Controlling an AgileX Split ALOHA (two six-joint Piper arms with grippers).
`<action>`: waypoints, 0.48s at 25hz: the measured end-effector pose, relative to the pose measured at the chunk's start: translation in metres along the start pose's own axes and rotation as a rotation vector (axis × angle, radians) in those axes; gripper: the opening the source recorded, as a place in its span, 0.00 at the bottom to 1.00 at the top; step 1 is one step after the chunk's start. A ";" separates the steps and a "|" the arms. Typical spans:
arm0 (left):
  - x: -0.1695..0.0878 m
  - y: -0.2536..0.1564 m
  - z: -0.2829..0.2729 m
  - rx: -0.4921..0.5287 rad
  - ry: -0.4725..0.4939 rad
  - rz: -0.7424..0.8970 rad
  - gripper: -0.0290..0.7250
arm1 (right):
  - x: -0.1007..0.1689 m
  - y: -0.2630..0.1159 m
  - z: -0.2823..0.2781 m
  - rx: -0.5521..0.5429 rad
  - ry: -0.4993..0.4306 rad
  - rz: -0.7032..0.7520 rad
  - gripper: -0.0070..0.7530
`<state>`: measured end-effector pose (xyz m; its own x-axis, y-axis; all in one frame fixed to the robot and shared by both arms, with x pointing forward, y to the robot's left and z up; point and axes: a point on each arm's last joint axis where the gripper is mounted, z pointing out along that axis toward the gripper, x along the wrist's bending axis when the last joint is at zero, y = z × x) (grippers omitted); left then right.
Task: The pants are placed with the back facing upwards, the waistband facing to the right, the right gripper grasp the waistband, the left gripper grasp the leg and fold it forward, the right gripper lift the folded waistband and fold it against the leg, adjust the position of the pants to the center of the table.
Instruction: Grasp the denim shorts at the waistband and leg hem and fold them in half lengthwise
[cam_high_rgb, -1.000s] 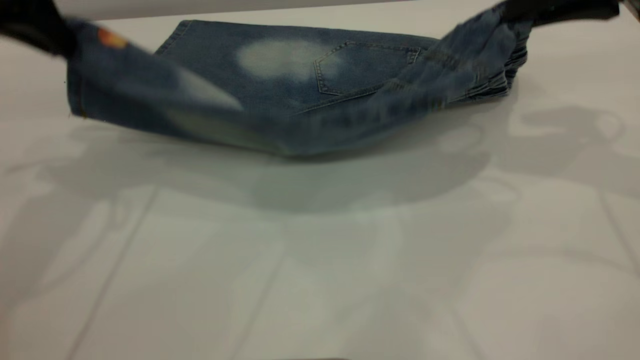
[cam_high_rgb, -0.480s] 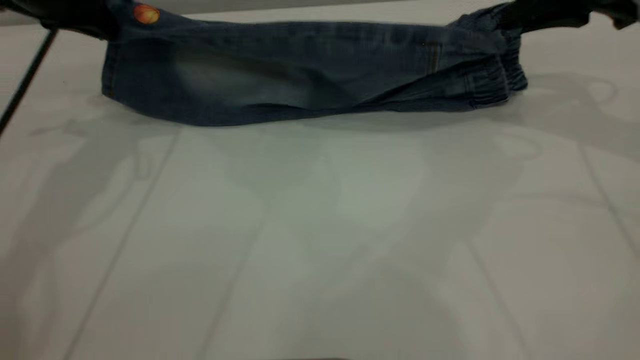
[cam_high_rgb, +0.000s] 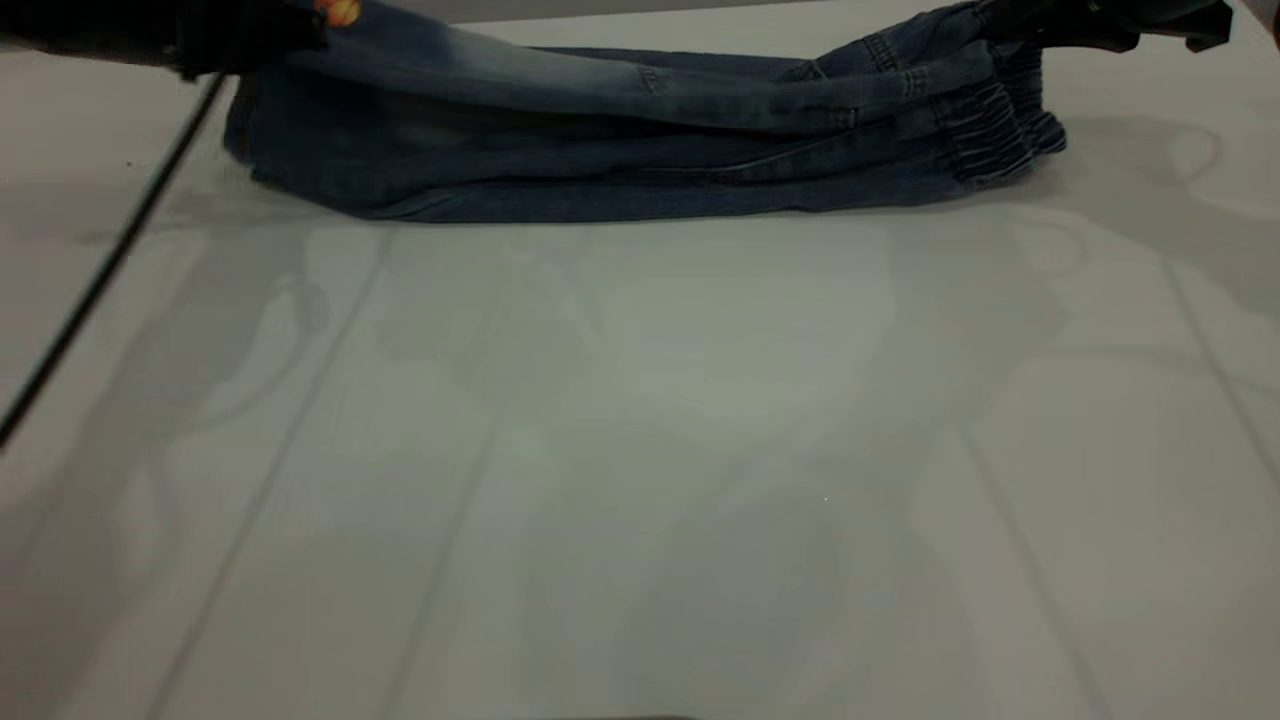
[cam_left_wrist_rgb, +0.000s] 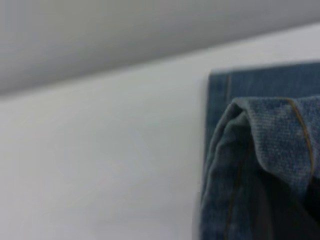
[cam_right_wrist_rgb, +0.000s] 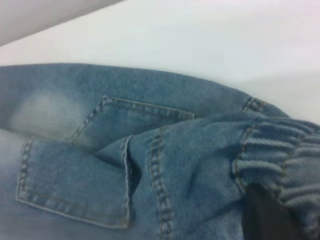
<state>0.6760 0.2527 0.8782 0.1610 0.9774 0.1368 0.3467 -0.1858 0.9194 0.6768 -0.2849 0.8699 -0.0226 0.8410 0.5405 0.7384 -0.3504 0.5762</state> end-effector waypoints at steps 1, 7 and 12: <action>-0.005 0.000 0.002 -0.026 -0.017 0.020 0.10 | -0.001 0.000 0.001 0.001 -0.005 -0.006 0.07; -0.018 -0.002 0.005 -0.091 -0.056 0.074 0.16 | -0.005 -0.001 0.002 0.000 -0.036 -0.020 0.29; -0.009 0.019 0.010 -0.130 -0.012 0.041 0.39 | -0.003 0.005 0.001 -0.018 -0.035 -0.035 0.72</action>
<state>0.6904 0.2395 0.8905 0.1834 0.9680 0.1715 0.2166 -0.2100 0.9534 0.6814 -0.2884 0.8707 -0.0240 0.8667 0.4982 0.7253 -0.3279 0.6054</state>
